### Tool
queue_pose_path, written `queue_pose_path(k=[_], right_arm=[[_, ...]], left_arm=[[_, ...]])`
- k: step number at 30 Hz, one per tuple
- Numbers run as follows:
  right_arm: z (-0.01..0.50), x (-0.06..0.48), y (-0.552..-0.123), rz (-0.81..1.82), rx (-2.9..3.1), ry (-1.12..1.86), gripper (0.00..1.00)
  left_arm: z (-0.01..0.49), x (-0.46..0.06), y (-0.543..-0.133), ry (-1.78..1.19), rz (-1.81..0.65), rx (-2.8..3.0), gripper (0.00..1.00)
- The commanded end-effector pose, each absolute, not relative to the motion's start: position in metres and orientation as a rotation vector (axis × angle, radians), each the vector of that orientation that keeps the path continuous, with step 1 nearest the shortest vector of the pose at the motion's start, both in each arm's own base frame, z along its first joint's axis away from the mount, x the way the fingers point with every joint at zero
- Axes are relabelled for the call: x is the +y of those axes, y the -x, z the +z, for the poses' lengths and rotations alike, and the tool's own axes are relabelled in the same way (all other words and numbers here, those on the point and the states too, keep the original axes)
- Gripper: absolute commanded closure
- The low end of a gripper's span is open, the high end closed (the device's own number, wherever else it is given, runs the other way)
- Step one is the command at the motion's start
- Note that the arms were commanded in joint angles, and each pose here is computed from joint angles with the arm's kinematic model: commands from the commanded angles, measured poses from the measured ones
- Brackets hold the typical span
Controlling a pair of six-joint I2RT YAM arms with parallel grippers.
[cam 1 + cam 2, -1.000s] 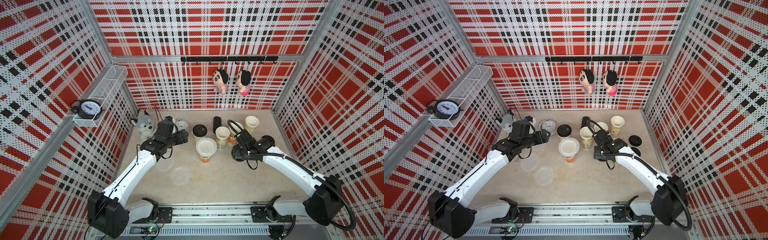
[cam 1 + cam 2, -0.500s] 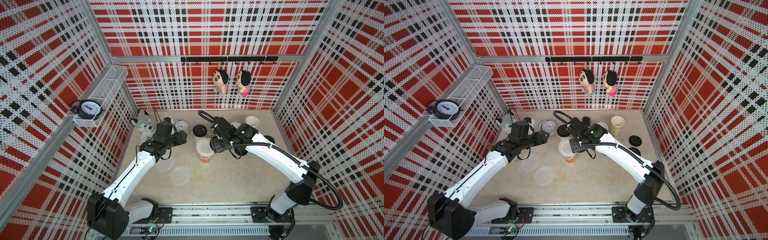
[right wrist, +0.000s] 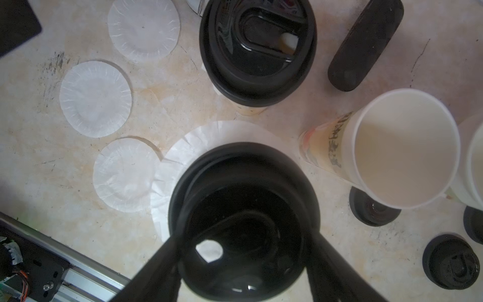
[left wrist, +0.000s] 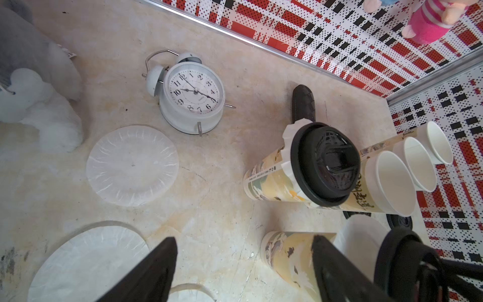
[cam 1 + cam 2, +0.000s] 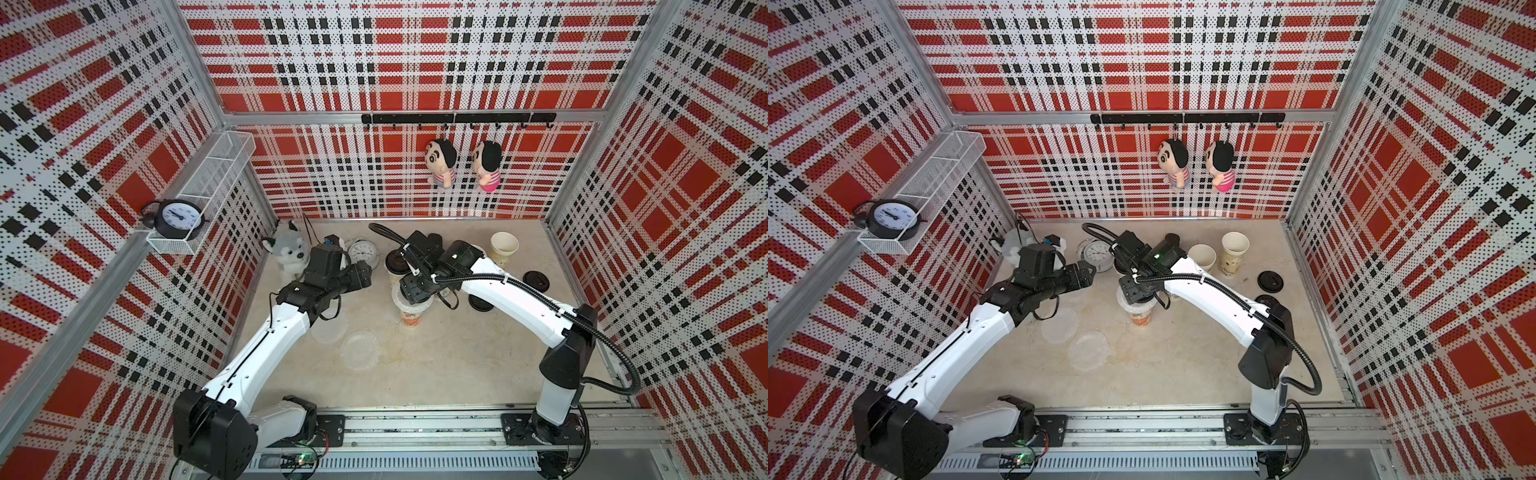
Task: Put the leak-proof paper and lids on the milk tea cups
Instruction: Place the cup lid on the cup.
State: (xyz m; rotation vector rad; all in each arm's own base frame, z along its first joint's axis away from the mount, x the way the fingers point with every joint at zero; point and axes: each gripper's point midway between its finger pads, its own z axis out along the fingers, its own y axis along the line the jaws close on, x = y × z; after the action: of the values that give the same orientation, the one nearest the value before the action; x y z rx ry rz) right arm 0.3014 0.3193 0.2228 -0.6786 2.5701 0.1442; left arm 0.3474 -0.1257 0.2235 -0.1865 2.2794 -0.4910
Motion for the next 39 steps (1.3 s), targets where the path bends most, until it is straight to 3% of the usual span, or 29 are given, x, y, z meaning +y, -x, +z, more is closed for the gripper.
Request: queue_pose_path(k=[1,29,39], right_arm=[[0.219,0.327,-0.297,0.151,2.579,0.735,0.28],[0.202,0.331,-0.296,0.111,2.615,0.748,0.22],[0.206,0.331,-0.298,0.113,2.604,0.730,0.16]], left_arm=[[0.226,-0.122,-0.346,0.180,-0.491,2.259,0.16],[0.225,-0.120,-0.346,0.179,-0.486,2.264,0.16],[0.227,-0.121,-0.347,0.175,-0.492,2.261,0.16]])
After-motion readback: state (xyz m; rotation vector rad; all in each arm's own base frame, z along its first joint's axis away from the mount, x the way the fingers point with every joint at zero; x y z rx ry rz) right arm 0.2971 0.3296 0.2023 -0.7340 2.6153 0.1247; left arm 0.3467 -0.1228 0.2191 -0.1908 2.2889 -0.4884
